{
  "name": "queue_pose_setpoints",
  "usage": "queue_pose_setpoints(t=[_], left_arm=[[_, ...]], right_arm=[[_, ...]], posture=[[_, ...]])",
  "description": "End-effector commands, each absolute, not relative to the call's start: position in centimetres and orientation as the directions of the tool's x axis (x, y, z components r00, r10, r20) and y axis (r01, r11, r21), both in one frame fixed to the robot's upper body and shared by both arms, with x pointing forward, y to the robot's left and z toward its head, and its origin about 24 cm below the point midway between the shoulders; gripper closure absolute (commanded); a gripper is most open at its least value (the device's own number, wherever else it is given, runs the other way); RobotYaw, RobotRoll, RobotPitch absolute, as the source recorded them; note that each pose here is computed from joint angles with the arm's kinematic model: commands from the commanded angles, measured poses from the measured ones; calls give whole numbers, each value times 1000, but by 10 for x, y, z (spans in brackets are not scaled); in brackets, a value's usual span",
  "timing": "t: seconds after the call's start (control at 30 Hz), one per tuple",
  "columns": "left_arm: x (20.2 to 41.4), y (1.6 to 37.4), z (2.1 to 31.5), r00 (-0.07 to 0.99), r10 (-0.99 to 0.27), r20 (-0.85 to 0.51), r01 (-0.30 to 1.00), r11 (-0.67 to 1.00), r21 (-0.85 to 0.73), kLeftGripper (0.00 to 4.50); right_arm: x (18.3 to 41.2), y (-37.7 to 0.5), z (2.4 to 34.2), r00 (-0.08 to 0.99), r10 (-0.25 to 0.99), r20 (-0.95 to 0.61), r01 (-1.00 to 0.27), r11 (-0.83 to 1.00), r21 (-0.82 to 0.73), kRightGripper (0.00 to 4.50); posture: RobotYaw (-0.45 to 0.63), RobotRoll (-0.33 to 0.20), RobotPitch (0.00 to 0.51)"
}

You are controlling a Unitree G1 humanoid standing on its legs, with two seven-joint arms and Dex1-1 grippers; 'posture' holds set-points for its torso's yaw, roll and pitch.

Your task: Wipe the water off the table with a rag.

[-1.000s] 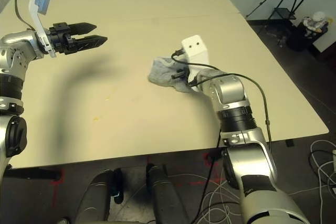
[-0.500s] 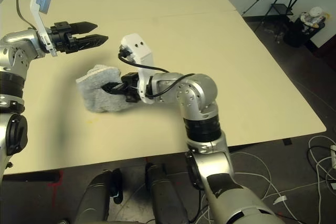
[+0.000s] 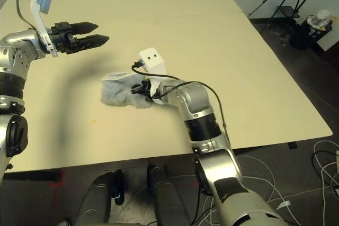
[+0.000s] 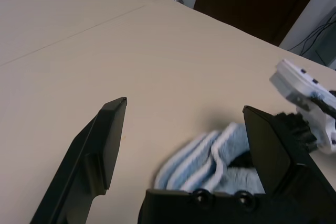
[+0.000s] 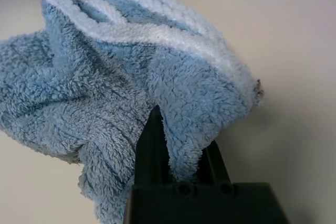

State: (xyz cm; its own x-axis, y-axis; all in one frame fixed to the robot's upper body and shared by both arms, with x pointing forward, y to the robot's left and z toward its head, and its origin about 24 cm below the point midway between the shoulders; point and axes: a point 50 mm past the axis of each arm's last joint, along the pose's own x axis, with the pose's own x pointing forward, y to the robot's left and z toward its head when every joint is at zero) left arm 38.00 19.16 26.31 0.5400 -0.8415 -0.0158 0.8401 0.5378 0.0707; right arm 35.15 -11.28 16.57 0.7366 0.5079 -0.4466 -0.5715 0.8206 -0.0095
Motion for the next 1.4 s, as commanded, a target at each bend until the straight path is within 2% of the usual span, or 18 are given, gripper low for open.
queue_pose_setpoints(t=[0.03,0.2,0.37,0.43,0.57,0.63,0.77,1.0,1.4], left_arm=[[381,192,263,544,-838,-32,837,541,79,0],[383,192,263,550,-835,-25,833,547,81,0],[387,201,264,621,-783,33,779,621,83,0],[391,213,267,709,-698,105,691,717,95,0],[393,245,266,861,-448,241,441,894,85,0],[392,263,258,908,-318,273,313,948,61,0],[386,288,237,949,-155,274,147,988,51,0],[378,307,204,975,-47,218,36,998,53,0],[373,316,187,979,23,201,-35,998,59,0]], right_arm=[[359,-147,162,797,386,-464,-472,878,-80,4486],[368,-184,170,863,250,-439,-338,931,-134,4486],[376,-209,176,897,158,-412,-238,960,-150,4486],[379,-219,178,916,111,-386,-178,974,-142,4486],[382,-241,182,945,5,-328,-41,994,-105,4486],[381,-254,180,948,-52,-316,27,996,-81,4486],[379,-270,175,945,-127,-302,116,992,-54,4486],[379,-256,165,941,-83,-328,86,996,-4,4486],[381,-227,162,942,-3,-335,18,999,41,4486]], posture=[[-48,0,217],[-56,0,217],[-64,0,216],[-60,0,214],[-49,0,212],[-44,0,212],[-36,0,210],[-37,0,208],[-26,0,203]])
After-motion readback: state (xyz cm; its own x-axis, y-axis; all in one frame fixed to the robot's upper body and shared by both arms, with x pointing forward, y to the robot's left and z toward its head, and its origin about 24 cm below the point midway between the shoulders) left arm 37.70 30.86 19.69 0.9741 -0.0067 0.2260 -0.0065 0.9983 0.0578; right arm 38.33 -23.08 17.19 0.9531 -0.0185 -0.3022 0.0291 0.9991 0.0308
